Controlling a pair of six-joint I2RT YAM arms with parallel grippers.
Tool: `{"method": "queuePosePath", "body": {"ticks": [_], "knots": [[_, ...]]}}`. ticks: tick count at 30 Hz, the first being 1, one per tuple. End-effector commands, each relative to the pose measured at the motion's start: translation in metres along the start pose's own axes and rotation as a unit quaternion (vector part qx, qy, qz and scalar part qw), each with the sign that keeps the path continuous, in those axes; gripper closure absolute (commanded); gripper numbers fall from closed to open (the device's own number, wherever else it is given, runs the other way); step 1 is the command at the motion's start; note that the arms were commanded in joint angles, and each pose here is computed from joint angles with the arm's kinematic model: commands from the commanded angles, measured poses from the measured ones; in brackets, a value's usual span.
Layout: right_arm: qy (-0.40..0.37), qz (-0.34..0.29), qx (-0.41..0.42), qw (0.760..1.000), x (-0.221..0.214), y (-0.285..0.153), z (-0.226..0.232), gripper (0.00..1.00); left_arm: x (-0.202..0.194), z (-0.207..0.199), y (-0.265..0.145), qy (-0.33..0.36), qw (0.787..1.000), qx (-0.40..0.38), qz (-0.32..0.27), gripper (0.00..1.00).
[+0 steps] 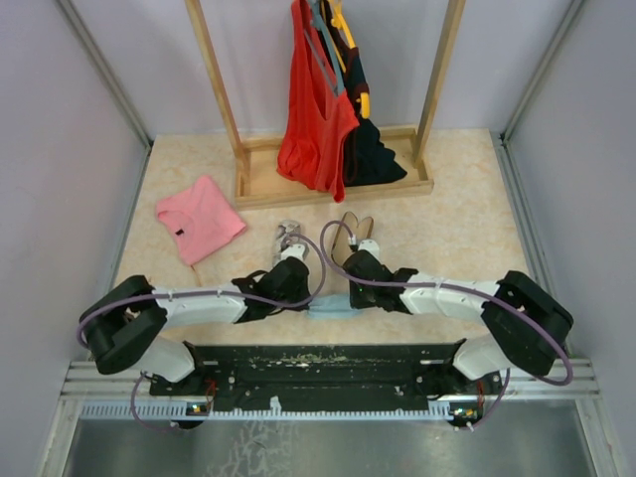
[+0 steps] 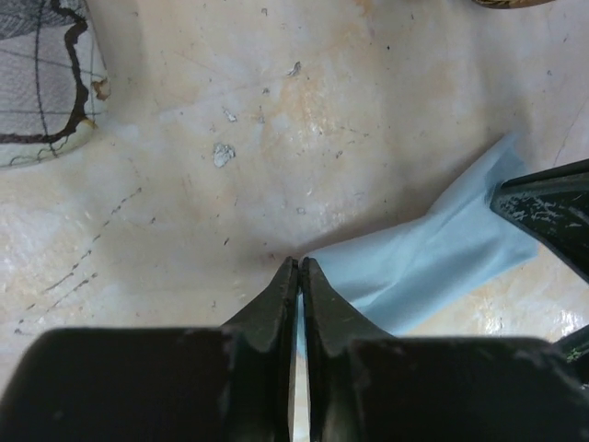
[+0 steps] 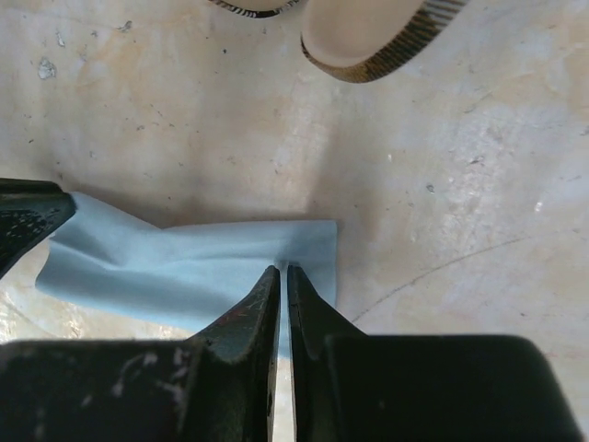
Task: Organize the sunglasses
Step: Fold the glasses cleaning cloth at the center of the board.
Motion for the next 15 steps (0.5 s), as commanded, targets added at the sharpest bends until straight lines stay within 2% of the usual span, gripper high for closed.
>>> {"method": "queuePosePath", "body": {"ticks": [1,11,13,15], "knots": [[0.008,-0.043,-0.014,0.999,0.024,-0.017,-0.006,0.91,0.003,0.006,-0.013,0.005,1.0,0.005,-0.001,0.87],[0.008,-0.084,-0.005,0.996,0.04,-0.04,-0.007,0.87,0.016,0.017,-0.02,0.002,0.999,0.036,-0.025,0.9],[0.006,-0.099,0.014,0.995,0.045,-0.045,-0.002,0.86,0.015,0.02,-0.021,0.002,0.999,0.042,-0.025,0.86],[0.007,-0.112,0.034,0.993,0.049,-0.051,0.004,0.85,0.016,0.023,-0.023,0.001,0.999,0.046,-0.029,0.78]]}}
Point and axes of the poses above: each gripper's point midway between its finger pads, its own y axis out along the fingers, its own z axis along the line the jaws close on, x = y × z, the point moved 1 cm from there along -y, back along the fingers, and after that the axes turned 10 degrees about -y, right-handed, at the moved point
